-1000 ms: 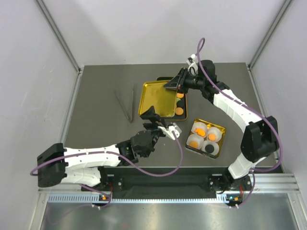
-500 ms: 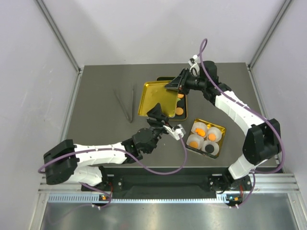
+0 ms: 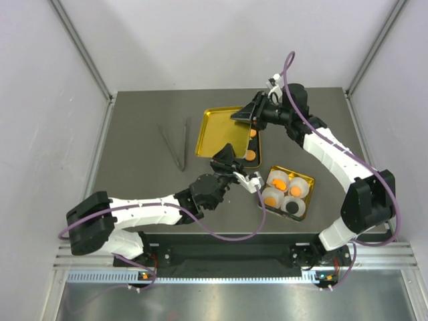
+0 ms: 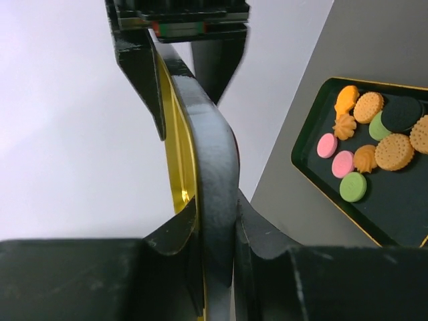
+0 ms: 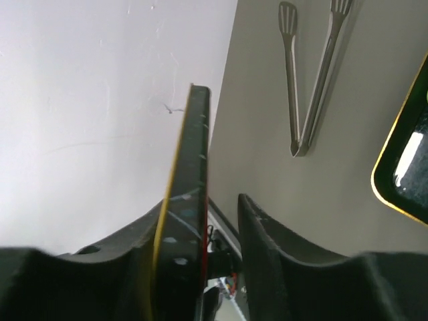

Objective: Pack the cookies

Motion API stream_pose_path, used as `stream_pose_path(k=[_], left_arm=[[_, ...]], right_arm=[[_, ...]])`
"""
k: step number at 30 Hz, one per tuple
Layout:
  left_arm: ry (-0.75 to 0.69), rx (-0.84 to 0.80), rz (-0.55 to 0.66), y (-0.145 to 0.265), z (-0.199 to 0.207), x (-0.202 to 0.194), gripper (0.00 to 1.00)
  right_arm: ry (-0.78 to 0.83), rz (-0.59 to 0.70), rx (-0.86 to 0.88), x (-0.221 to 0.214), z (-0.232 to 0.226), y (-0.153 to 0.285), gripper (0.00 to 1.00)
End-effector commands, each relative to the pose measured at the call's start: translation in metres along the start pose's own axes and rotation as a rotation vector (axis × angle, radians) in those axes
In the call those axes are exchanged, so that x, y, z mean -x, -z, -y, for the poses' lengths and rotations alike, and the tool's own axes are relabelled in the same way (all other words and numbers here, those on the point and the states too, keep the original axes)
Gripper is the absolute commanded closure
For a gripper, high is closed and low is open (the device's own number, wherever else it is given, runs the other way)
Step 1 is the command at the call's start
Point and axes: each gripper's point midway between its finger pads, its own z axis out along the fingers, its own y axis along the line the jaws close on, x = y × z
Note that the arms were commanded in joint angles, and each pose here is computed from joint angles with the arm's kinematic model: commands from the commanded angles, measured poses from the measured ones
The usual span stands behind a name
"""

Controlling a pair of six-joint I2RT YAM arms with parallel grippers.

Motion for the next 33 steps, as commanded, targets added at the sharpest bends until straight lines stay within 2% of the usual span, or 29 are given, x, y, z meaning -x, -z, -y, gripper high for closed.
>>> stream_pose_path(k=[1, 2, 3, 4, 5, 9, 12, 17, 19, 21, 24, 25, 27, 28, 29, 30, 31, 32, 33], left_arm=[[0.115, 0.106, 0.036, -0.009, -0.042, 0.016, 1.0], [0.152, 0.099, 0.035, -0.009, -0.042, 0.017, 1.0], [0.179, 0.093, 0.036, -0.01, -0.045, 0.021, 1.0], [0.229, 0.074, 0.039, -0.011, -0.042, 0.023, 1.0], [0.236, 0.037, 0.025, -0.012, -0.039, 0.023, 1.0], [0.334, -0.081, -0.006, -0.015, -0.024, 0.029, 1.0], [0.393, -0.133, -0.014, -0.014, -0.013, 0.031, 1.0], [0.531, -0.211, -0.077, -0.018, 0.004, 0.029, 1.0], [0.581, -0.243, -0.101, -0.021, 0.004, 0.03, 1.0], [0.706, -0.248, -0.108, -0.024, -0.003, 0.037, 1.0], [0.919, -0.283, -0.141, -0.027, -0.011, 0.033, 1.0], [1.044, -0.326, -0.12, -0.024, -0.013, 0.043, 1.0], [1.162, -0.369, -0.106, -0.019, -0.018, 0.049, 1.0], [1.274, -0.36, -0.107, -0.017, -0.027, 0.049, 1.0], [1.324, -0.416, -0.071, -0.013, -0.026, 0.059, 1.0], [1.364, -0.428, -0.067, -0.011, -0.026, 0.057, 1.0], [1.449, -0.441, -0.053, -0.008, -0.031, 0.061, 1.0], [1.496, -0.536, -0.009, -0.001, -0.028, 0.073, 1.0], [1.553, -0.541, 0.021, -0.004, -0.032, 0.069, 1.0]], right_arm=[[0.06, -0.001, 0.039, -0.004, -0.014, 0.01, 0.57], [0.066, 0.002, 0.04, -0.002, -0.014, 0.011, 0.51], [0.071, 0.019, 0.033, 0.003, -0.013, 0.013, 0.41], [0.086, 0.031, 0.031, 0.007, -0.013, 0.015, 0.37], [0.094, 0.048, 0.024, 0.011, -0.014, 0.019, 0.27], [0.159, 0.156, -0.012, 0.05, -0.017, 0.044, 0.11], [0.216, 0.269, -0.045, 0.082, -0.025, 0.074, 0.05], [0.255, 0.428, -0.124, 0.12, -0.024, 0.128, 0.0], [0.246, 0.49, -0.223, 0.131, 0.0, 0.151, 0.0], [0.256, 0.568, -0.33, 0.134, 0.014, 0.173, 0.0], [0.252, 0.583, -0.482, 0.115, 0.052, 0.189, 0.01], [0.237, 0.549, -0.534, 0.1, 0.078, 0.187, 0.01], [0.214, 0.545, -0.624, 0.083, 0.105, 0.197, 0.02], [0.194, 0.501, -0.679, 0.063, 0.134, 0.195, 0.02], [0.189, 0.506, -0.704, 0.055, 0.141, 0.201, 0.02], [0.154, 0.479, -0.77, 0.037, 0.168, 0.204, 0.03], [0.15, 0.478, -0.78, 0.03, 0.172, 0.207, 0.04], [0.14, 0.467, -0.796, 0.022, 0.179, 0.208, 0.04], [0.118, 0.47, -0.83, 0.016, 0.188, 0.212, 0.05]])
